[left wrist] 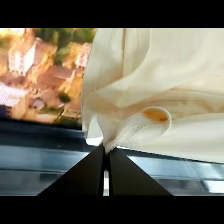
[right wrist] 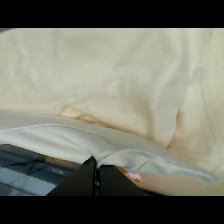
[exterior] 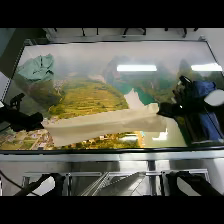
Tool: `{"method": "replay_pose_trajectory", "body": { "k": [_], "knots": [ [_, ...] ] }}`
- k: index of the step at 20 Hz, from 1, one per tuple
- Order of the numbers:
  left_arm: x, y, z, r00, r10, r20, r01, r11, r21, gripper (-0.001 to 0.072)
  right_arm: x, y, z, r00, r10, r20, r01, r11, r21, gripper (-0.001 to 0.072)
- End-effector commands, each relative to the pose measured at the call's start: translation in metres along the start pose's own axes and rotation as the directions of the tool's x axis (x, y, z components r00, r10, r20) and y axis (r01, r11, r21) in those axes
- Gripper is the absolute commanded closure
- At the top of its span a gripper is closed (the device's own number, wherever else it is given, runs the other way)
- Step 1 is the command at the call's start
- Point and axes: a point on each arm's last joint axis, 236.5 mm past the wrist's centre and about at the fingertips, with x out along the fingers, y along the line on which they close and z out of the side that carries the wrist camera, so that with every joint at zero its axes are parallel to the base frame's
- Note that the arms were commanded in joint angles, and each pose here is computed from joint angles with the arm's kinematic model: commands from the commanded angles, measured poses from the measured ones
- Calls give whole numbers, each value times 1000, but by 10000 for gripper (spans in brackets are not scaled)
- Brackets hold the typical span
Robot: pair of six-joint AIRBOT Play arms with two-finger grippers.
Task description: Fold the shirts.
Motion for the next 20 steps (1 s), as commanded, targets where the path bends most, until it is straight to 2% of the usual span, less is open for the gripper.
{"method": "replay_pose_trajectory", "body": {
  "k": [1,4,6,8,12,13,14,15,16,17,20],
  "knots": [
    [24,-11,37,999,-31,-42,33,998,57,689,49,-6,60,1000,12,-10,-12,1000,-1,694],
    [53,-15,46,992,-16,-122,26,996,85,689,80,-20,83,1000,2,-31,-1,1000,25,694],
    [67,-5,52,986,43,-160,-26,994,108,689,96,-29,80,998,0,-69,3,999,47,694],
    [72,2,62,985,81,-151,-66,992,104,689,104,-34,78,996,-1,-87,6,998,55,694],
    [76,0,70,987,80,-138,-66,992,104,689,105,-38,78,996,-16,-88,20,999,40,692],
    [75,-2,74,990,72,-119,-59,993,103,688,104,-39,78,996,-12,-87,16,999,46,669],
    [71,-5,77,993,60,-100,-50,994,100,668,101,-38,76,995,0,-99,6,998,57,382],
    [64,-5,81,996,52,-71,-46,995,87,389,96,-39,72,992,10,-124,-2,998,69,-8],
    [54,-6,85,998,56,-40,-53,997,58,136,85,-42,66,987,22,-160,-9,997,79,8],
    [39,-7,92,999,53,3,-53,998,36,88,73,-48,60,979,33,-199,-17,997,81,8],
    [-21,-18,108,985,48,165,-52,998,22,89,46,-80,45,964,54,-260,-29,995,98,8]
  ]
}}
